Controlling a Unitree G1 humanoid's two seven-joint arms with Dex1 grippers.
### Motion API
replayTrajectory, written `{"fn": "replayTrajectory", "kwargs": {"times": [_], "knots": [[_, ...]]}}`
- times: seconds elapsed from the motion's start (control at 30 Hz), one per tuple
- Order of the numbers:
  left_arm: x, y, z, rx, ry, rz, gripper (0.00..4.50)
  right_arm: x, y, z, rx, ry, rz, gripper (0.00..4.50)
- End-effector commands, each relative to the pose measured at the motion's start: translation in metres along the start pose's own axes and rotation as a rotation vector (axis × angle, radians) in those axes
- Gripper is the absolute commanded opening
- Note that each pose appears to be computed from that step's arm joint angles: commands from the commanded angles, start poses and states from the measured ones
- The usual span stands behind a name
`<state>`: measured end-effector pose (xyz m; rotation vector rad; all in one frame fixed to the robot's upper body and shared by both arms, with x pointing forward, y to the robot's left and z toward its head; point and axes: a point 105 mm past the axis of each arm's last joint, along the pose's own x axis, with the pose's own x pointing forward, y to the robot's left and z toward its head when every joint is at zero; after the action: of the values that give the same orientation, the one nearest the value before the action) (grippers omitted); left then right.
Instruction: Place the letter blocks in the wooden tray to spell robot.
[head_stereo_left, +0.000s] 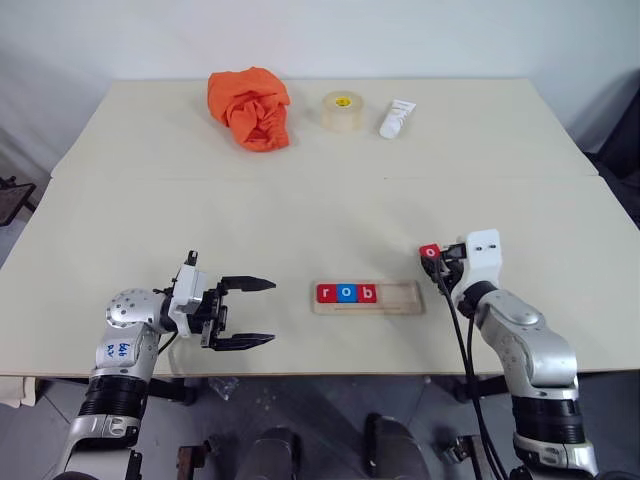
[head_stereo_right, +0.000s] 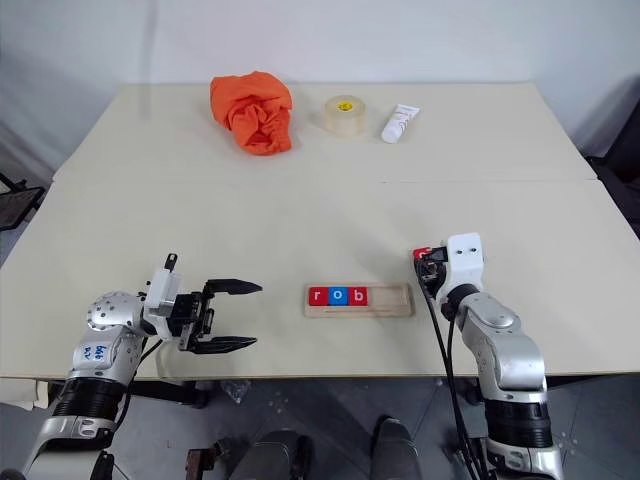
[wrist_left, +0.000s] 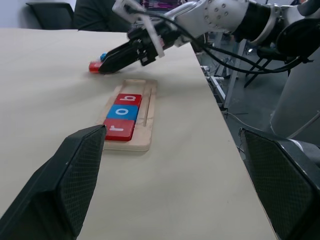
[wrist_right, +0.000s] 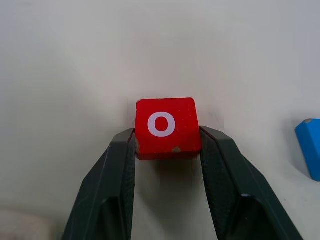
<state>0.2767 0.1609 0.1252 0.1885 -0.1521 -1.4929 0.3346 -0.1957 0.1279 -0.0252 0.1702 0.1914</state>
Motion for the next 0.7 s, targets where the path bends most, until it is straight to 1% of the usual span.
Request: {"fn": "replayTrajectory", "kwargs": {"times": [0.03, 0.13, 0.23, 0.33, 0.53, 0.57, 0.7], "knots": [[-0.011, 0.001, 0.010, 0.028, -0.013, -0.009, 4.50, -0.029, -0.003, 0.018, -0.032, -0.049, -0.029, 1.44], [-0.018, 0.005, 0.010, 0.031, -0.002, 0.013, 4.50, -0.050, 0.000, 0.009, -0.027, -0.008, -0.049, 1.44], [-0.022, 0.009, 0.010, 0.044, 0.003, 0.032, 4.50, -0.061, -0.006, -0.004, 0.010, 0.034, -0.108, 1.44], [-0.022, 0.013, 0.010, 0.058, -0.005, 0.039, 4.50, -0.066, -0.006, -0.015, 0.048, 0.061, -0.129, 1.44], [-0.019, 0.015, 0.009, 0.061, -0.012, 0.025, 4.50, -0.066, -0.003, -0.022, 0.077, 0.072, -0.121, 1.44], [-0.018, 0.015, 0.009, 0.061, -0.012, 0.023, 4.50, -0.066, -0.002, -0.021, 0.079, 0.068, -0.114, 2.18], [-0.017, 0.016, 0.009, 0.061, -0.012, 0.016, 4.50, -0.069, -0.002, -0.021, 0.069, 0.064, -0.092, 3.46]]}}
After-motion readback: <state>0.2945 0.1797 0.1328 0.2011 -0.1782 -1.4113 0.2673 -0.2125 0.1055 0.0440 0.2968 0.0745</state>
